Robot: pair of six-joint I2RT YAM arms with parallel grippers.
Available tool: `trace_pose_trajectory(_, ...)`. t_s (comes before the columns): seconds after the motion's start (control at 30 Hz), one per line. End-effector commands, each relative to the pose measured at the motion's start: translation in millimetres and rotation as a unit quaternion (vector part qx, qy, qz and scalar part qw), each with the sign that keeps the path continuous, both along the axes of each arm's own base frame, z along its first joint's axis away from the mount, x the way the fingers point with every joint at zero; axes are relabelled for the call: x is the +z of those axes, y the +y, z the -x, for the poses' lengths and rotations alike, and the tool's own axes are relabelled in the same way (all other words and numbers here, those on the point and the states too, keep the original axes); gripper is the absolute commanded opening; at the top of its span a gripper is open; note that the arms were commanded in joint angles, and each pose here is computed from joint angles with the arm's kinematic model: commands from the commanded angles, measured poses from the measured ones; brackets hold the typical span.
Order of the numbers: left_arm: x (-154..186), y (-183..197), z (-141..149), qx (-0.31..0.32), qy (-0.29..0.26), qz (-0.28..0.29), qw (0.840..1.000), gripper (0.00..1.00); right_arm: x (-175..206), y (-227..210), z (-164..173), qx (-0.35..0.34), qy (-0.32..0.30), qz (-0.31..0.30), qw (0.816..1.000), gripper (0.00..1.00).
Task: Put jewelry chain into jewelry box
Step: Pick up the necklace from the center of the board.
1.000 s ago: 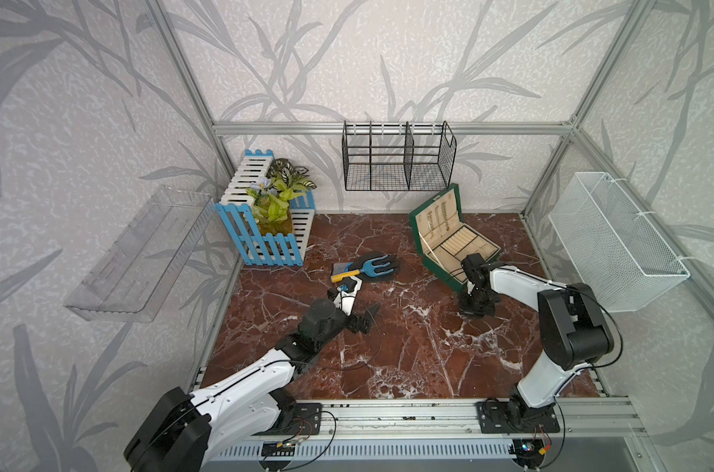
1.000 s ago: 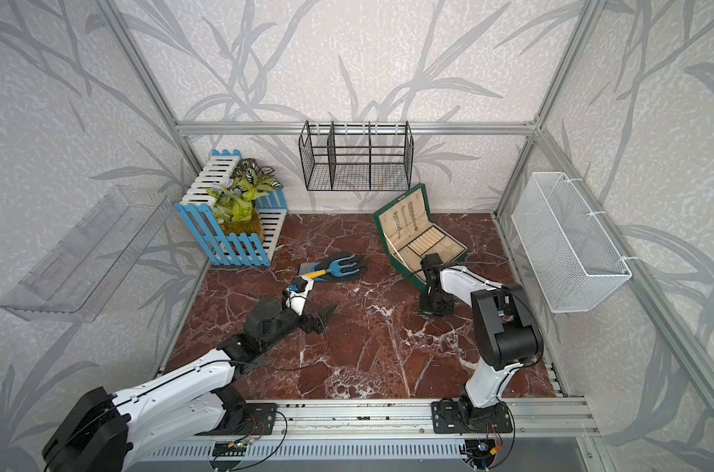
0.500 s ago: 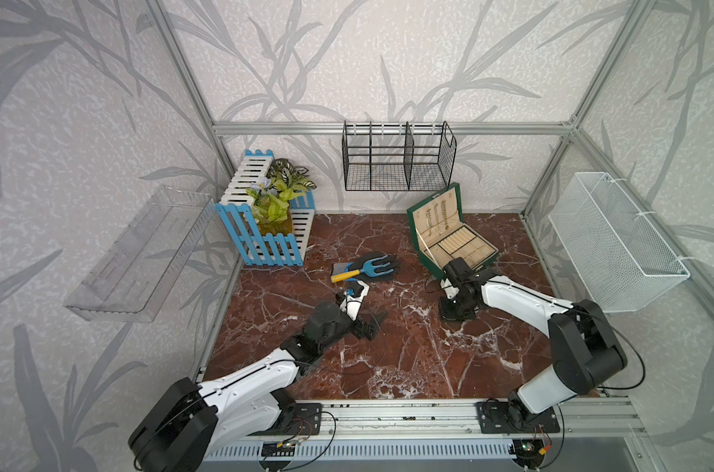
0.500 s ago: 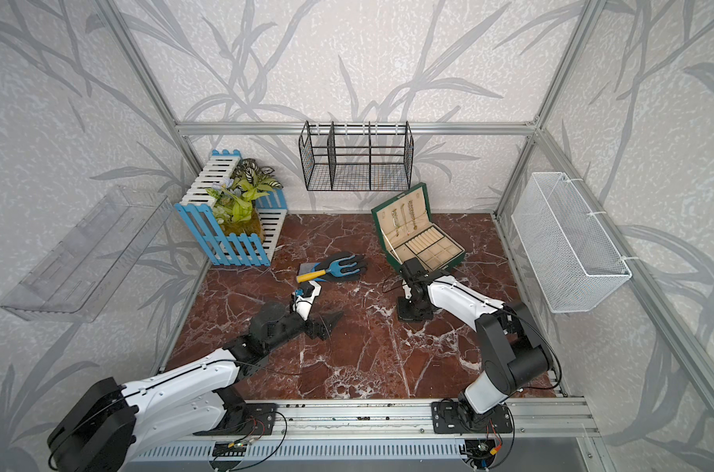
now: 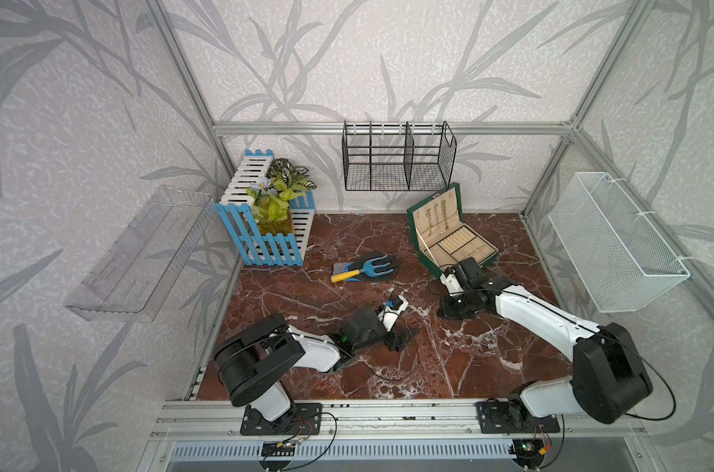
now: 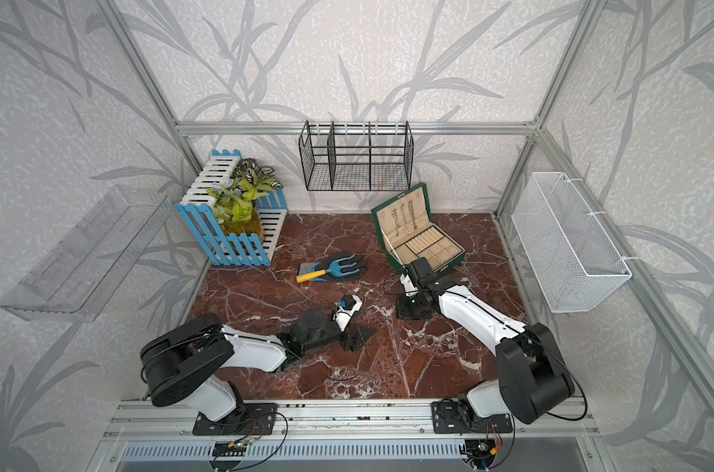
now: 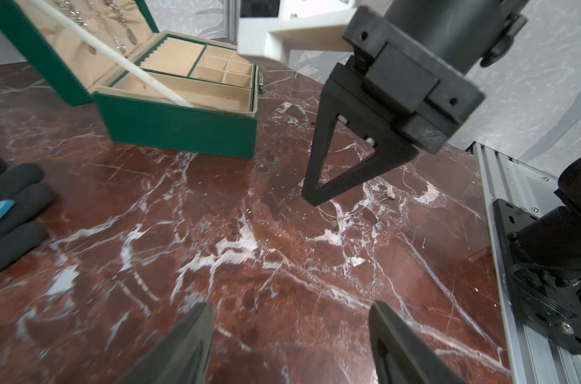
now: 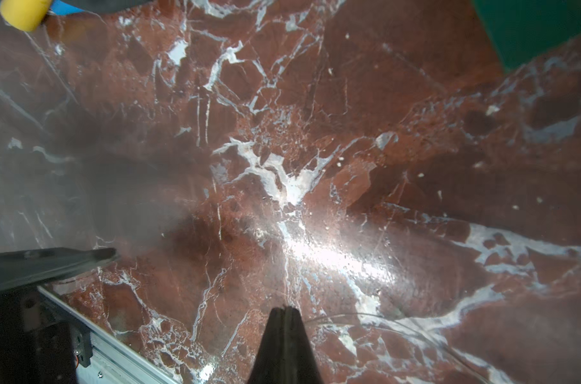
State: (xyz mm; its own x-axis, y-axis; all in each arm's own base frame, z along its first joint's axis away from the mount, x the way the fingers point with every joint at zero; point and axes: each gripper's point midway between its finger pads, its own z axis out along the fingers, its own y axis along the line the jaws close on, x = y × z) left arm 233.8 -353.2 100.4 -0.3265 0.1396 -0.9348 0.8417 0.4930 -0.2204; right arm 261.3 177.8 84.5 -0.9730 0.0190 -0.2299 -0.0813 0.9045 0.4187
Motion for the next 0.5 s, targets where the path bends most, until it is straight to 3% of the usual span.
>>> trace_pose_trajectory(0.0,23.5,-25.8,-9.7,-0.012,-0.023,0.063,0.998,0.74,13.8,6.9,-2.7,-0.01,-0.018,-0.03,0.999,0.0)
trace_pose_trajectory(0.47,-7.9,-61.5,-27.3,-0.026,-0.006,0.067,0.997,0.7,57.2,5.3,-11.3,-0.049,-0.086,-0.071,0.993,0.0)
